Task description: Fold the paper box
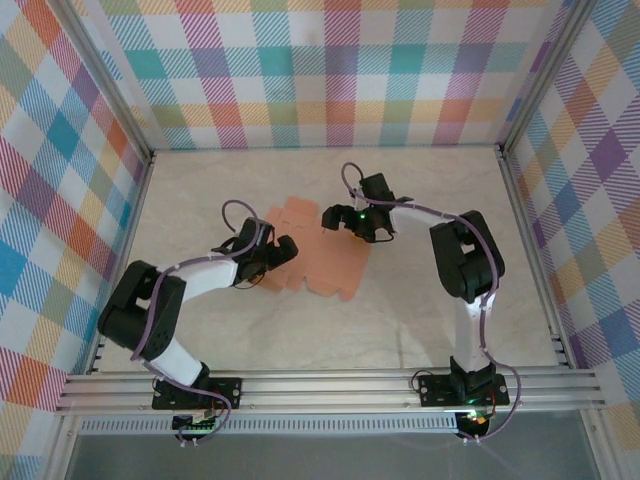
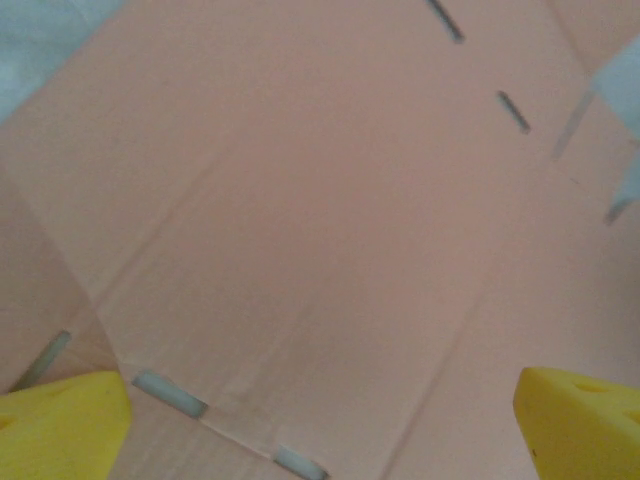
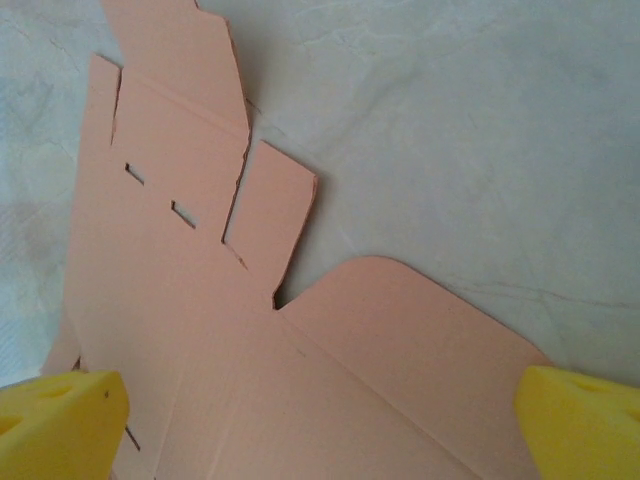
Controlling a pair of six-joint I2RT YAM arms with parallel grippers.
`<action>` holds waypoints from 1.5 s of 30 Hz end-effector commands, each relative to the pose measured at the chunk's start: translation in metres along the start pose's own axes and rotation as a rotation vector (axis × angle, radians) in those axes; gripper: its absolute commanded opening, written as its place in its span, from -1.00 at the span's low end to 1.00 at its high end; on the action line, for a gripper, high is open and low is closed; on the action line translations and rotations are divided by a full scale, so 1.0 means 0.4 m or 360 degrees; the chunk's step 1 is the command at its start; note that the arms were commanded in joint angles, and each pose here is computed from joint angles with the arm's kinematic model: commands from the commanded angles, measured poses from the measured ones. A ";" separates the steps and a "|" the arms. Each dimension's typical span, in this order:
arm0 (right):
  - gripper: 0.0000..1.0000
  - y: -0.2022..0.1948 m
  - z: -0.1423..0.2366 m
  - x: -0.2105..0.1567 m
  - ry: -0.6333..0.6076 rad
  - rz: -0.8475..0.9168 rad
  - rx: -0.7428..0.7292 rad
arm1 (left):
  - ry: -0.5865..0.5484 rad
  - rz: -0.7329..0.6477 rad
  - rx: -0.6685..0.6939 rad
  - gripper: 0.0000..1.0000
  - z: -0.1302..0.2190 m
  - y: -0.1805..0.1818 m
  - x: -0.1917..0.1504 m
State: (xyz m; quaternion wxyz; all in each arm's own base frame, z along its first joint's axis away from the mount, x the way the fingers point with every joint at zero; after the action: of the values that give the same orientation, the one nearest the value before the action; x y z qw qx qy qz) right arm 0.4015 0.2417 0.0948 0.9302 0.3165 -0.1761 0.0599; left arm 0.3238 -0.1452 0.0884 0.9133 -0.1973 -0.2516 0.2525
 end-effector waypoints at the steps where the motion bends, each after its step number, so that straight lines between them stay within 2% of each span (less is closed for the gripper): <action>1: 0.99 -0.041 0.025 -0.078 0.0137 0.0000 -0.0089 | 0.0044 0.0010 0.0029 1.00 -0.043 -0.009 0.023; 6: 0.99 -0.049 0.076 -0.139 0.0162 0.0042 -0.0103 | 0.0094 -0.0023 0.0025 1.00 -0.106 -0.052 0.062; 15: 0.99 -0.012 0.109 -0.250 0.0250 0.0010 0.0069 | 0.0188 -0.0080 -0.0019 1.00 -0.231 -0.153 0.132; 20: 0.99 0.065 0.092 -0.302 0.0348 0.0185 0.0183 | 0.0249 -0.0108 -0.0054 1.00 -0.293 -0.217 0.163; 25: 0.99 0.157 0.067 -0.316 0.0402 0.0417 0.0287 | 0.0246 -0.0123 -0.0115 1.00 -0.308 -0.277 0.183; 27: 0.99 0.174 0.079 -0.298 0.0340 0.0482 0.0264 | 0.0219 -0.0132 -0.0153 1.00 -0.293 -0.303 0.195; 31: 0.99 0.169 0.140 -0.244 0.0077 0.0627 0.0086 | 0.0090 -0.0164 -0.0189 1.00 -0.209 -0.331 0.237; 37: 0.99 0.096 0.195 -0.103 -0.0197 0.0473 -0.0042 | -0.0164 -0.0189 -0.0164 1.00 -0.041 -0.296 0.278; 42: 0.99 0.057 0.141 0.042 -0.0177 0.0355 -0.0078 | -0.0163 -0.0180 -0.0164 1.00 0.047 -0.234 0.196; 45: 0.99 0.050 0.083 0.116 -0.0139 0.0353 -0.0117 | -0.0052 -0.0153 -0.0205 1.00 0.069 -0.209 0.102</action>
State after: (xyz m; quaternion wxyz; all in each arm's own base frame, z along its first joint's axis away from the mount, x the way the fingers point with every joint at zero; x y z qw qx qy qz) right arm 0.4195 0.2283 0.1587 0.9101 0.2729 -0.2809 0.1355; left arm 0.3942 -0.1726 0.1820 0.8978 -0.2339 -0.3171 0.1968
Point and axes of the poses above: each hand's point on the last joint's axis, 136 mm out from that joint toward the fingers, its own z axis back along the fingers, its own y axis along the line the jaws close on, x = y × z, the point moved 6 cm from there along z, back along the fingers, and after that the axes turned 6 degrees about z, right-handed, at the moved point
